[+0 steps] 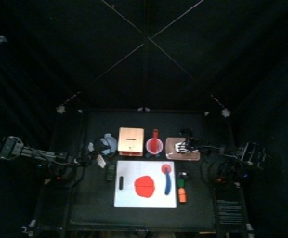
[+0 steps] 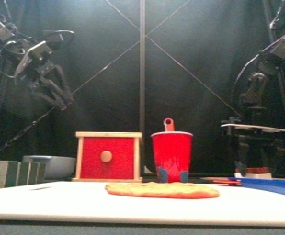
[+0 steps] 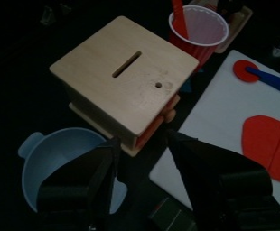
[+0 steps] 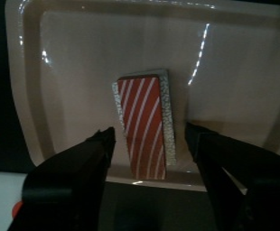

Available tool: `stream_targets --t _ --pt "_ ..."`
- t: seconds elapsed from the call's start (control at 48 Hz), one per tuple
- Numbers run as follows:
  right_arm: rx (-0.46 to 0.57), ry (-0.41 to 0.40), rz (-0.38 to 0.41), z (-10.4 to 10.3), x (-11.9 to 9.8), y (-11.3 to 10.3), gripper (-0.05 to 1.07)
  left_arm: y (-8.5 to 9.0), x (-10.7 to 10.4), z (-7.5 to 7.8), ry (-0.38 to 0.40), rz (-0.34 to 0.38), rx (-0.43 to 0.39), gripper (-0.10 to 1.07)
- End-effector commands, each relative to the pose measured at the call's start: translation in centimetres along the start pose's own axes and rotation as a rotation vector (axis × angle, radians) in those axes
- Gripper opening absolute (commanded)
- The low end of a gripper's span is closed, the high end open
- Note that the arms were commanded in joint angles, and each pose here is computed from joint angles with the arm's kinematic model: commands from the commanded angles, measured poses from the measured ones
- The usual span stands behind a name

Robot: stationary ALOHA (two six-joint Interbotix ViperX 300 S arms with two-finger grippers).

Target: Grab bottom half of dough

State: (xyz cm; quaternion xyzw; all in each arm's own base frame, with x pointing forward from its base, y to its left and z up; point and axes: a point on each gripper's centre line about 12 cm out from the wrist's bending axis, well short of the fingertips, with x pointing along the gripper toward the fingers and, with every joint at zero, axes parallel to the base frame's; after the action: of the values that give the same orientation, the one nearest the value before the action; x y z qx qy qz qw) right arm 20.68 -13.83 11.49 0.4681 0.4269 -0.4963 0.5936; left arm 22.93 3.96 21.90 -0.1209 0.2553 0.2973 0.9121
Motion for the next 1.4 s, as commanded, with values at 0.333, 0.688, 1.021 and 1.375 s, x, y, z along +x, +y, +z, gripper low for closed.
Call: stream_targets --t 0.333,0.688,1.021,1.375 --pt "-0.076 -0.116 0.147 1.0 -4.4 2.8 0.96 -0.5 -0.2 1.1 -0.026 -0.012 -0.011 0.83" --pt "-0.382 -0.361 0.380 -1.1 -10.6 4.5 0.96 -1.6 -0.9 2.8 -0.087 -0.092 0.011 0.83" --pt "-0.777 -0.588 0.724 -5.6 -15.4 6.9 0.96 -3.6 -1.7 5.0 -0.197 -0.225 0.116 0.83" --pt "-0.803 -0.596 0.762 -6.0 -15.5 7.1 0.96 -3.6 -1.7 5.6 -0.229 -0.228 0.162 0.83"
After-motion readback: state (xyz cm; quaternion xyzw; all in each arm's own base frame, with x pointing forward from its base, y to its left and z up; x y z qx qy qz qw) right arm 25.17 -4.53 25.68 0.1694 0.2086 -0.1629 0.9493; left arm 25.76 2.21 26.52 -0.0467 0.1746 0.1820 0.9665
